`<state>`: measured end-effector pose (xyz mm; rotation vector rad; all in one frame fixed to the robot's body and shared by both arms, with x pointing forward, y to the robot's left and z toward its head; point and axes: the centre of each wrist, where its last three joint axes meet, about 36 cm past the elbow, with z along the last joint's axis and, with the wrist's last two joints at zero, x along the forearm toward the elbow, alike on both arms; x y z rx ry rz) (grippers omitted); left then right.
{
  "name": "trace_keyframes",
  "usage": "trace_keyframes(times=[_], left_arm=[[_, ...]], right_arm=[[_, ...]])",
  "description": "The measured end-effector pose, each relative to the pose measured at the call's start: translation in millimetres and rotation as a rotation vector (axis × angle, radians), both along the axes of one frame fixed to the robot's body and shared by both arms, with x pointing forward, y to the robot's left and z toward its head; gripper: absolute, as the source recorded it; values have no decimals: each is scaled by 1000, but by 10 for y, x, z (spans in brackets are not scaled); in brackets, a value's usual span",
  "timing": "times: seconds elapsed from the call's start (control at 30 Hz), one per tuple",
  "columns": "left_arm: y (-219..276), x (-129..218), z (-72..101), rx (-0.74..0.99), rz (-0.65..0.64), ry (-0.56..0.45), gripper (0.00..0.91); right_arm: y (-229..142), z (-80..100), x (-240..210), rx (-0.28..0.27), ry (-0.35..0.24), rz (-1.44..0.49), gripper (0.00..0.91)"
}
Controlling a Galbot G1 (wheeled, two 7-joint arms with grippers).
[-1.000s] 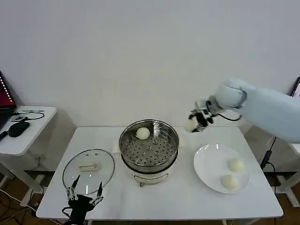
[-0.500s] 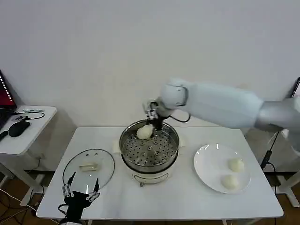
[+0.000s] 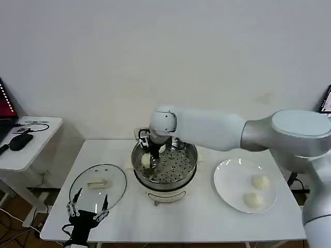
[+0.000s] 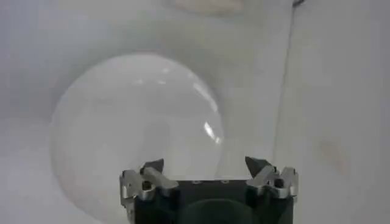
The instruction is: Take steamed baozi put them in steamer then cover it.
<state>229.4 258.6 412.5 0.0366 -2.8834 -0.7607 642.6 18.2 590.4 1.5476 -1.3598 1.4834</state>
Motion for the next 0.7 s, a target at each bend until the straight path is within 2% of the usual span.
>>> trace_keyframes(times=[0.2, 0.47, 0.5, 0.57, 0.7], left_arm=[[5, -5, -5, 0, 2, 0, 907], [7, 10, -12, -1, 3, -2, 907], [7, 12, -13, -1, 3, -2, 907], [9, 14, -17, -1, 3, -1, 907], [11, 23, -19, -2, 2, -2, 907]], right_arm=[[99, -134, 5, -14, 4, 2, 645], [206, -165, 56, -18, -7, -8, 645], [212, -164, 62, -20, -9, -8, 796], [214, -158, 73, -21, -12, -9, 907], [203, -151, 87, -23, -20, -10, 907]])
